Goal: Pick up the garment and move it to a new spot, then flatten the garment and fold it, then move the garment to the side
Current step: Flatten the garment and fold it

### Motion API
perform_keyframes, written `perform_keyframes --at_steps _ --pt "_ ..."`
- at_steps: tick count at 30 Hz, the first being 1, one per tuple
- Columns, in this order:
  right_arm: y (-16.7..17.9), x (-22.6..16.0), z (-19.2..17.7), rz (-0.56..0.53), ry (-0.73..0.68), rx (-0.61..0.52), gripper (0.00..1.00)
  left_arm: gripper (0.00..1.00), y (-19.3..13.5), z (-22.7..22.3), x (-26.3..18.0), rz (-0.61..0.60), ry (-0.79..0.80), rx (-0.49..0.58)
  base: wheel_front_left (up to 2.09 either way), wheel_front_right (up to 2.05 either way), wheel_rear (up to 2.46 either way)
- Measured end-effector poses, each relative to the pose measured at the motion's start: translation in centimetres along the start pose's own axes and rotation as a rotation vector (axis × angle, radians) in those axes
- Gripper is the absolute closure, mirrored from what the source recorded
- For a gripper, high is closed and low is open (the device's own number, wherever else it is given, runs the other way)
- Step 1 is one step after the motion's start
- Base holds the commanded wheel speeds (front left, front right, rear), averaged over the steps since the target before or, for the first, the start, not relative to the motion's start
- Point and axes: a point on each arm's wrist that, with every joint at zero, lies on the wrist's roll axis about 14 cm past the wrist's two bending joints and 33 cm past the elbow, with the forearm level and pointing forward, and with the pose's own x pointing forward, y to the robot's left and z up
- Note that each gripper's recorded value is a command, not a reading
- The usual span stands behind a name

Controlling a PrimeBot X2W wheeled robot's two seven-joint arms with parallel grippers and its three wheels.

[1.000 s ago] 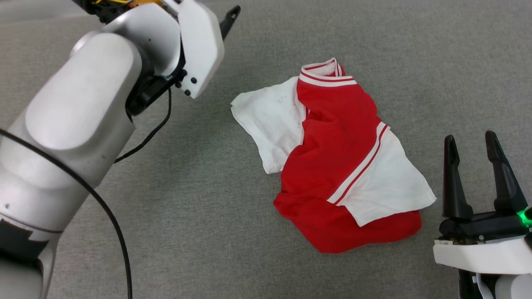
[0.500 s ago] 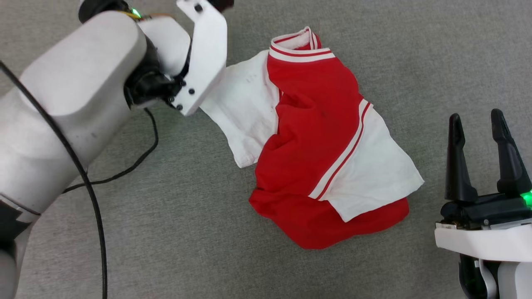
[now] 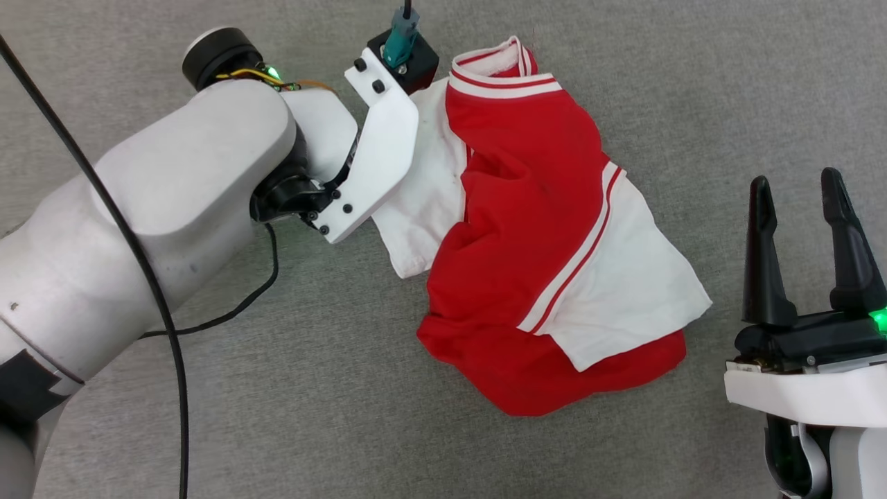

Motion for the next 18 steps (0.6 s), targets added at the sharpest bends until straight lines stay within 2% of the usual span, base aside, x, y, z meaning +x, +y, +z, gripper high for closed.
perform_keyframes --at_steps 5,8,13,18 --pt "0.8 -0.3 1.1 0.022 -0.024 0.001 0.0 1.0 0.6 -0.3 -2.7 0.041 -0.049 -0.029 0.0 0.0 0.0" --pt "1.2 -0.8 1.7 0.032 -0.035 0.006 0.0 1.0 1.6 -1.9 -4.6 0.079 -0.052 -0.073 0.0 0.0 0.0" --pt "2.0 -1.1 2.6 0.053 -0.058 0.016 0.0 1.0 4.5 -7.4 -7.3 0.168 -0.012 -0.215 0.0 0.0 0.0" --pt "2.9 -1.1 2.7 0.079 -0.059 0.025 0.0 1.0 6.3 -13.8 -8.3 0.226 0.059 -0.368 0.0 0.0 0.0"
